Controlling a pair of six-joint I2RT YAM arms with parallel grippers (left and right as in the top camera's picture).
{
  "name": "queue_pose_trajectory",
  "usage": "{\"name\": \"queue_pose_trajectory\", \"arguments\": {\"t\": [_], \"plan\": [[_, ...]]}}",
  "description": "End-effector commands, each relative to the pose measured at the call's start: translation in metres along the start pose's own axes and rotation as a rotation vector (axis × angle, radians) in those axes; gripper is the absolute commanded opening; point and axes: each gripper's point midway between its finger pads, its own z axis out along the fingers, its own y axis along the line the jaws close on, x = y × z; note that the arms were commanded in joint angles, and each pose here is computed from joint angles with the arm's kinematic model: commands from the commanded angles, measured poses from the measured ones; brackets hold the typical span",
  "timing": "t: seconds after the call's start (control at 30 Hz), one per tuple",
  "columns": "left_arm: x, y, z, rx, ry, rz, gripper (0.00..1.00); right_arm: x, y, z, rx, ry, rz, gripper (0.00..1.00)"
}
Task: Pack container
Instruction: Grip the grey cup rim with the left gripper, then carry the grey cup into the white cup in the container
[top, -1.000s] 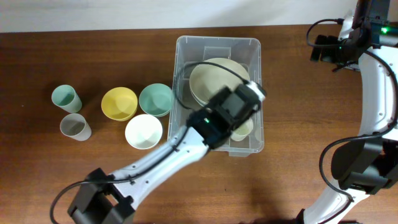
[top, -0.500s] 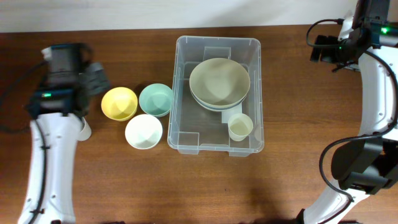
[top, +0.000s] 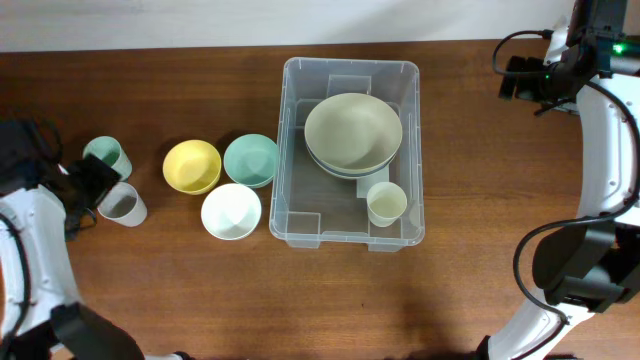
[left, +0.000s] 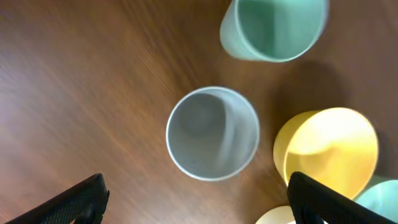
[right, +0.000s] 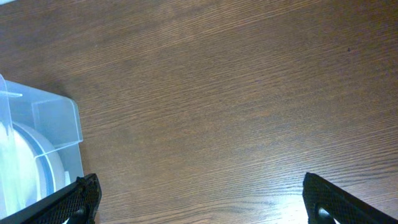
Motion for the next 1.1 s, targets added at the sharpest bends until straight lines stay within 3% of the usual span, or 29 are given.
{"name": "queue_pose_trajectory", "arguments": {"t": [0.0,0.3,0.4,0.63,0.7,0.8,0.87,0.9,0.93,1.07], "plan": [[0.021,0.002,0.029,0.095,0.094,-0.071,0.91,-0.004,-0.003,-0.007,0.009,-0.020,0.014,0.99],[0.030,0.025,0.064,0.088,0.061,-0.110,0.89,-0.004,-0.003,-0.007,0.009,-0.019,0.014,0.99],[0.026,0.025,0.073,0.104,0.022,-0.106,0.80,-0.004,-0.003,-0.007,0.009,-0.019,0.014,0.99],[0.024,0.026,0.102,0.095,0.043,-0.108,0.78,-0.004,-0.003,-0.007,0.010,-0.019,0.014,0.99],[0.027,0.027,0.106,0.089,0.058,-0.110,0.69,-0.004,-0.003,-0.007,0.009,-0.019,0.014,0.99],[0.028,0.026,0.107,0.096,0.065,-0.110,0.36,-0.004,-0.003,-0.007,0.009,-0.019,0.014,0.99],[0.028,0.021,0.105,0.120,0.069,-0.109,0.20,-0.004,-0.003,-0.007,0.010,-0.019,0.014,0.99],[0.027,0.016,0.103,0.146,0.072,-0.108,0.06,-0.004,-0.003,-0.007,0.009,-0.019,0.014,0.99],[0.026,0.012,0.099,0.171,0.074,-0.108,0.01,-0.004,-0.003,-0.007,0.010,-0.019,0.014,0.99],[0.016,-0.010,0.055,0.293,0.032,-0.086,0.01,-0.004,-0.003,-0.007,0.009,-0.019,0.014,0.99]]}}
